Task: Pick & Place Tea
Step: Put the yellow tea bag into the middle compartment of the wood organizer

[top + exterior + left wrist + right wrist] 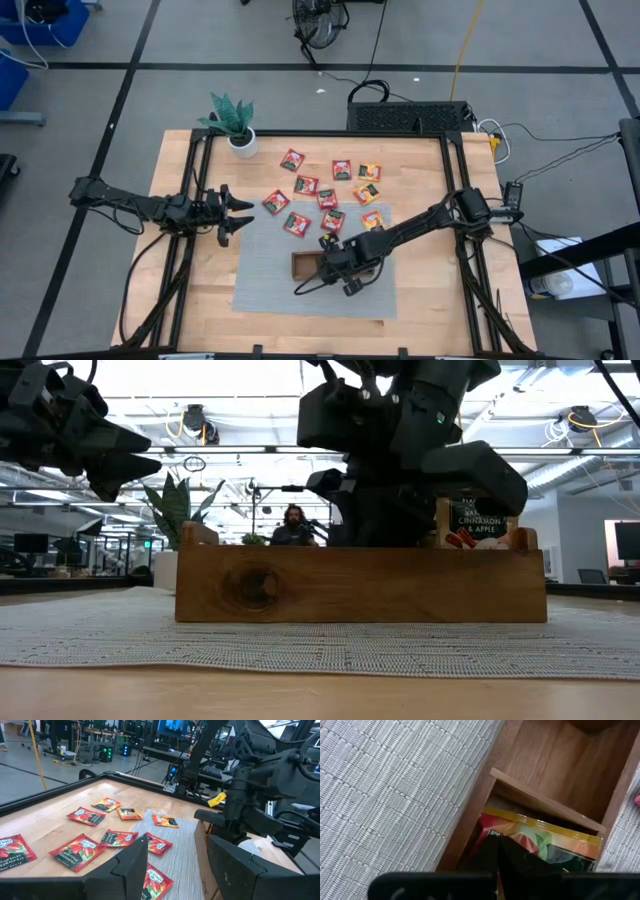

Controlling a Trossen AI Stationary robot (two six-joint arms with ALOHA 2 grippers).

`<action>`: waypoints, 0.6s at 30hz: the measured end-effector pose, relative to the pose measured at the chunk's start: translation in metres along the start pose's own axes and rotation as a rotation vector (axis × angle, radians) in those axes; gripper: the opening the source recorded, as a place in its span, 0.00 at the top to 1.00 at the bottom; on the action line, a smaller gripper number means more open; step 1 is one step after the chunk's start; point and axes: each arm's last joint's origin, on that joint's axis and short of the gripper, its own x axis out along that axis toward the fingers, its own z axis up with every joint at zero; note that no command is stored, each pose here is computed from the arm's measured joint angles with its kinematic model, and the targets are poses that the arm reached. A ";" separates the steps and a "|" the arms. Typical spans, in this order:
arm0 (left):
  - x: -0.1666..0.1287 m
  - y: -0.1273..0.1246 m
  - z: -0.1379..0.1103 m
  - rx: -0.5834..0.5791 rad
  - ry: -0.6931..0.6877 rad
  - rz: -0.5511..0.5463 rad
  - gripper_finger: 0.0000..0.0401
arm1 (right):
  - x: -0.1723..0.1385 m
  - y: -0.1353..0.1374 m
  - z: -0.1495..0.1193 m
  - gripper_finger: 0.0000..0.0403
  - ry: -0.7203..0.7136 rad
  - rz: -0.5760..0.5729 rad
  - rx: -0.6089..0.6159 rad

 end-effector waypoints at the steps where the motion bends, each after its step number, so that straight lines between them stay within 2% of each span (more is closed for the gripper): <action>1: 0.000 0.000 0.000 0.000 0.000 0.000 0.49 | 0.000 0.000 0.000 1.00 0.004 -0.006 0.001; 11: 0.000 0.000 0.000 0.000 0.000 0.000 0.49 | -0.001 -0.002 0.000 1.00 0.054 -0.283 -0.002; 18: 0.000 0.000 0.000 0.000 0.000 0.000 0.49 | -0.003 0.006 0.005 1.00 0.028 -0.349 -0.030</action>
